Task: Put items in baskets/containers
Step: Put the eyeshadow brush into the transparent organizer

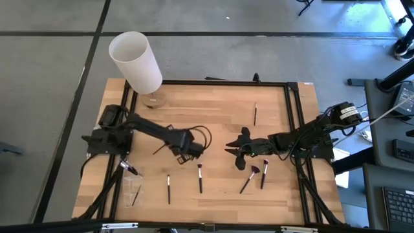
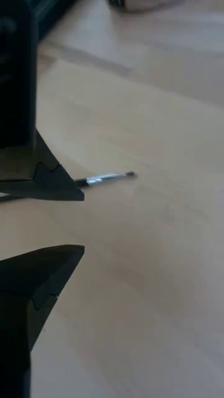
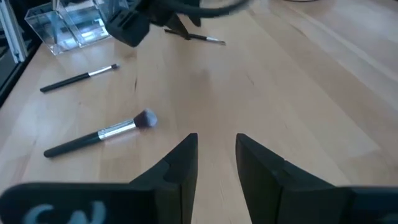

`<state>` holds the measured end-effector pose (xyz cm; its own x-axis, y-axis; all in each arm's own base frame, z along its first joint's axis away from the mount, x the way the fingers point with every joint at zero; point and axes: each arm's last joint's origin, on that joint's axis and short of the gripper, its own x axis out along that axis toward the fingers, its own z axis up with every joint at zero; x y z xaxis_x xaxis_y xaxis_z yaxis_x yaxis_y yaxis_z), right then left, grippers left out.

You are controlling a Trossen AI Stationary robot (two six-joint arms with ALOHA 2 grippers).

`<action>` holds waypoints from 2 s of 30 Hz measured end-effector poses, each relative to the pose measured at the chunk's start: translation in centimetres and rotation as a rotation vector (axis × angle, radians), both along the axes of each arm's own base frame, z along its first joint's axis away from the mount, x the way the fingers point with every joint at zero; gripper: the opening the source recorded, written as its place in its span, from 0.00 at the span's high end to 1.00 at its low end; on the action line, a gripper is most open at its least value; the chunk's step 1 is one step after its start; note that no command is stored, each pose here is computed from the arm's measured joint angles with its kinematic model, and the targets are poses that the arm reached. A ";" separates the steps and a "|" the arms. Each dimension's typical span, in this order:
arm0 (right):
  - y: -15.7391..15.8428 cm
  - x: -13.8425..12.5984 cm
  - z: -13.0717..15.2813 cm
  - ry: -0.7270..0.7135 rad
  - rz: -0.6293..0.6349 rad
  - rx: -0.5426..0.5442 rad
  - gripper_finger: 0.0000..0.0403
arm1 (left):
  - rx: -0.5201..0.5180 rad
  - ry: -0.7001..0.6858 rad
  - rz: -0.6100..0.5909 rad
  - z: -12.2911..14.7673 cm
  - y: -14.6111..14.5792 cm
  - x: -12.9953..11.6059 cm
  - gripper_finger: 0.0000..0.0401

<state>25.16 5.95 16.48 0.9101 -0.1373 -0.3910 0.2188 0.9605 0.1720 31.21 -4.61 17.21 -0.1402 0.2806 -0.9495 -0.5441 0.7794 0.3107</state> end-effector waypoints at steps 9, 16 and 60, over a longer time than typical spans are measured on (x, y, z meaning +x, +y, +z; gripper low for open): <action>0.0 -0.1 -0.3 0.036 0.025 -0.002 0.73 | -0.012 -0.024 -0.050 1.2 2.9 -0.2 0.70; 0.1 -0.2 -0.4 0.050 0.061 0.021 0.73 | -0.130 -0.216 -0.025 0.0 4.3 -4.4 0.70; -0.3 0.1 -0.1 0.020 0.068 0.043 0.73 | -0.072 -0.275 0.220 3.4 3.0 -7.8 0.95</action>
